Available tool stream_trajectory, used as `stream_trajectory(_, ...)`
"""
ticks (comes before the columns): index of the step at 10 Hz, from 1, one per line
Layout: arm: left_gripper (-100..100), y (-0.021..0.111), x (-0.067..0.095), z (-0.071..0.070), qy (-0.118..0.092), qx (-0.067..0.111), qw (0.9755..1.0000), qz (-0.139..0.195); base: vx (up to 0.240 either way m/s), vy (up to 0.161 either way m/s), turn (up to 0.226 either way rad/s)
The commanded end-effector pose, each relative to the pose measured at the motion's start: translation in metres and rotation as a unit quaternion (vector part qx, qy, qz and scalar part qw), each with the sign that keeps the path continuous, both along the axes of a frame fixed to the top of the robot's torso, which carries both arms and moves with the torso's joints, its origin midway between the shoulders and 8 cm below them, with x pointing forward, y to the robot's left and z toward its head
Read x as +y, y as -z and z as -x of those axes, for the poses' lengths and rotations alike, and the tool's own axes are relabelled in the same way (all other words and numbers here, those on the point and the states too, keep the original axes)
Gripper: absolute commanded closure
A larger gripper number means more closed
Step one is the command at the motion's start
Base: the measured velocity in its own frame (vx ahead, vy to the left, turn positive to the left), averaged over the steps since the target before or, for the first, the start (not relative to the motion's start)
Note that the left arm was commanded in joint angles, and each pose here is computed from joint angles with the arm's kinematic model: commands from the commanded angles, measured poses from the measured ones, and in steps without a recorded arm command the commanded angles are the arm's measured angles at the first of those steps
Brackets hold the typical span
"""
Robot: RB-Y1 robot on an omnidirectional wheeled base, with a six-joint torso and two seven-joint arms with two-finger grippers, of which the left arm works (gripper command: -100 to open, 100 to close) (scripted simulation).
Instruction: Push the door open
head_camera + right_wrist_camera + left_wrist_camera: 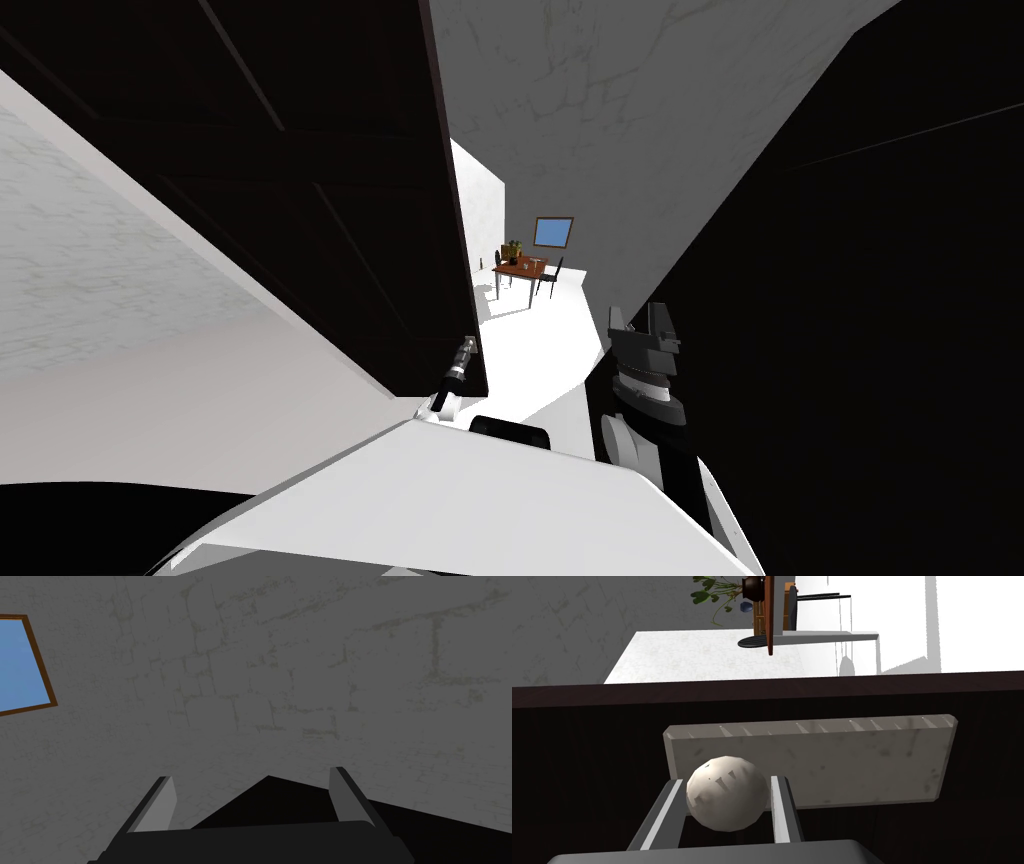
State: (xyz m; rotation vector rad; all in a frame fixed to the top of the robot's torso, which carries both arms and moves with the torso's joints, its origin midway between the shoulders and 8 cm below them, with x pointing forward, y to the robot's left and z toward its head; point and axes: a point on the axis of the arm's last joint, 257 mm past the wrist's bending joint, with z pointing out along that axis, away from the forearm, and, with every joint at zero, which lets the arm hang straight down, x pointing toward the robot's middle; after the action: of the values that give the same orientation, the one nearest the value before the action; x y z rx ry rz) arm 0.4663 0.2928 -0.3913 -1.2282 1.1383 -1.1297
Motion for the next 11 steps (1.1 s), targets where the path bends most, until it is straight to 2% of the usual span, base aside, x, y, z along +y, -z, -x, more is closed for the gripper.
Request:
stream_trajectory(1,100,0.0,0.0,0.0,0.0,-0.001,1.0,0.0,-0.012,0.0,0.001)
stream_trajectory(3,100,0.0,0.0,0.0,0.0,-0.001,1.0,0.0,-0.003,-0.001,0.001)
stream_trajectory(4,100,0.001,0.012,0.002,-0.01,0.003,0.9999,-0.003,0.099,-0.026,0.026)
stream_trajectory(7,100,0.0,0.03,0.004,-0.026,0.003,0.9996,-0.007,0.192,-0.019,0.034)
stream_trajectory(9,100,0.0,0.03,0.004,-0.026,0.003,0.9996,-0.007,0.107,-0.024,0.021)
stream_trajectory(10,100,-0.001,0.045,0.006,-0.041,0.003,0.9991,-0.009,0.162,-0.037,0.036)
stream_trajectory(11,100,-0.001,0.048,0.006,-0.044,0.003,0.999,-0.01,0.197,-0.038,0.061)
